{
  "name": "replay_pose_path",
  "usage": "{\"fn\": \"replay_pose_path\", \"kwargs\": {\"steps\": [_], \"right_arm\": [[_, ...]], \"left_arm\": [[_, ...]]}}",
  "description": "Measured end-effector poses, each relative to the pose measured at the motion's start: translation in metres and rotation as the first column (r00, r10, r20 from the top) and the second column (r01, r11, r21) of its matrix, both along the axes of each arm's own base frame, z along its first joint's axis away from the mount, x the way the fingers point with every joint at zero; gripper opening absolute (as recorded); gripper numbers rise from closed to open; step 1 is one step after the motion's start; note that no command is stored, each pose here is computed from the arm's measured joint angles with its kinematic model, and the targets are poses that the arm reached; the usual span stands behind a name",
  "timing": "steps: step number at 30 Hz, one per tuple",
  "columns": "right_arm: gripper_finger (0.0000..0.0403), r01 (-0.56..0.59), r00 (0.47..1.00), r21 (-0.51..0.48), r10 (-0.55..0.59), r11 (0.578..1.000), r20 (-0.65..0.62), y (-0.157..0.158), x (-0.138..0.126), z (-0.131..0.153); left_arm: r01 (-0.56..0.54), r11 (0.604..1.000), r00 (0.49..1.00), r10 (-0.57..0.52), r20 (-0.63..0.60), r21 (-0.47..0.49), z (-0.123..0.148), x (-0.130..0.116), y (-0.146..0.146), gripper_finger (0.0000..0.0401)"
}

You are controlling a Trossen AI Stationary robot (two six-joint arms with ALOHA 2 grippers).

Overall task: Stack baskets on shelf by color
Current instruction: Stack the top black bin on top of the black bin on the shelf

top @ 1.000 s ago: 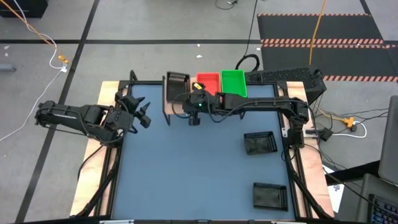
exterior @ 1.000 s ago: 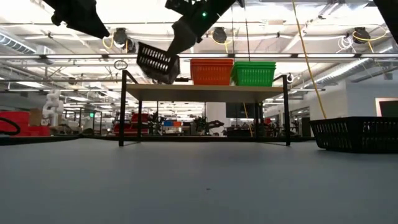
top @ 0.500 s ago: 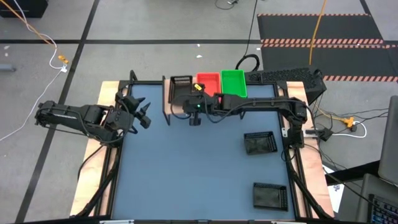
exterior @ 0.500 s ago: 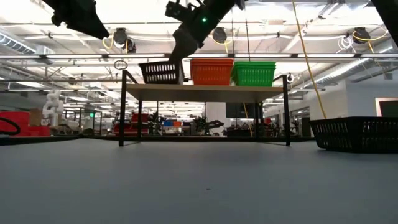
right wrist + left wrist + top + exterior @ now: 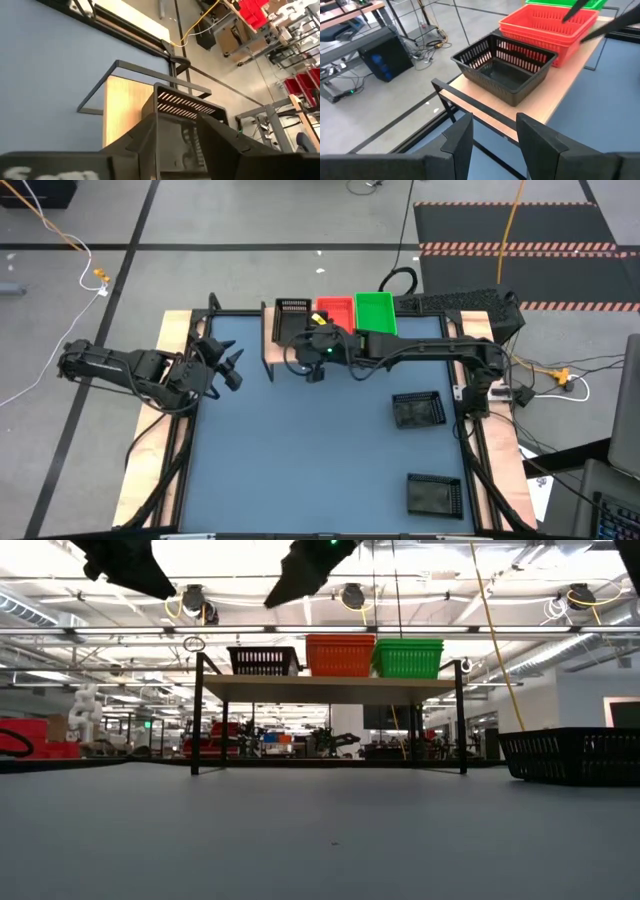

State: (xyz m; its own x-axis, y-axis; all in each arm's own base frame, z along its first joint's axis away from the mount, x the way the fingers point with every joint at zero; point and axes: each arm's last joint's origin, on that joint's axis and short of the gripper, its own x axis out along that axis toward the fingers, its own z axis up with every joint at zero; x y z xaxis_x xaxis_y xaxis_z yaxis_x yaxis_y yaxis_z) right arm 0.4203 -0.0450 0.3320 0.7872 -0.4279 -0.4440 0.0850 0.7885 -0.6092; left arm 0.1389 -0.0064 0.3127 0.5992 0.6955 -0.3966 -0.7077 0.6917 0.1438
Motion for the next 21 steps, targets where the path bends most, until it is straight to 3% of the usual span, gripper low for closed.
{"fn": "replay_pose_path", "kwargs": {"steps": [4, 7, 11, 15, 17, 21], "right_arm": [[0.0147, -0.014, 1.0, 0.066, 0.013, 0.998, 0.009, 0.018, -0.024, 0.025], [0.0145, -0.049, 0.996, 0.173, 0.06, 0.984, -0.061, 0.035, -0.05, 0.035], [0.0143, -0.055, 0.974, 0.351, 0.128, 0.935, -0.186, 0.058, -0.085, 0.025], [0.0142, -0.002, 0.952, 0.467, 0.145, 0.884, -0.27, 0.085, -0.12, 0.005], [0.0142, 0.104, 0.956, 0.55, 0.069, 0.829, -0.284, 0.092, -0.134, -0.006], [0.0142, 0.373, 0.927, 0.672, -0.224, 0.639, -0.302, 0.097, -0.157, -0.026]], "left_arm": [[0.017, 1.0, 1.0, -0.017, 0.005, -0.004, 0.0, 0.0, -0.003, 0.0152], [0.029, 1.0, 1.0, -0.029, 0.003, -0.003, 0.0, 0.0, -0.004, 0.0152], [0.048, 0.999, 0.999, -0.048, 0.002, -0.002, 0.0, -0.001, -0.007, 0.0152], [0.056, 0.998, 0.998, -0.056, 0.011, -0.011, 0.0, -0.001, -0.009, 0.0152], [0.055, 0.998, 0.998, -0.055, 0.02, -0.02, 0.0, 0.0, -0.01, 0.0152], [0.043, 0.999, 0.999, -0.042, 0.025, -0.033, -0.003, 0.004, -0.011, 0.0152]]}}
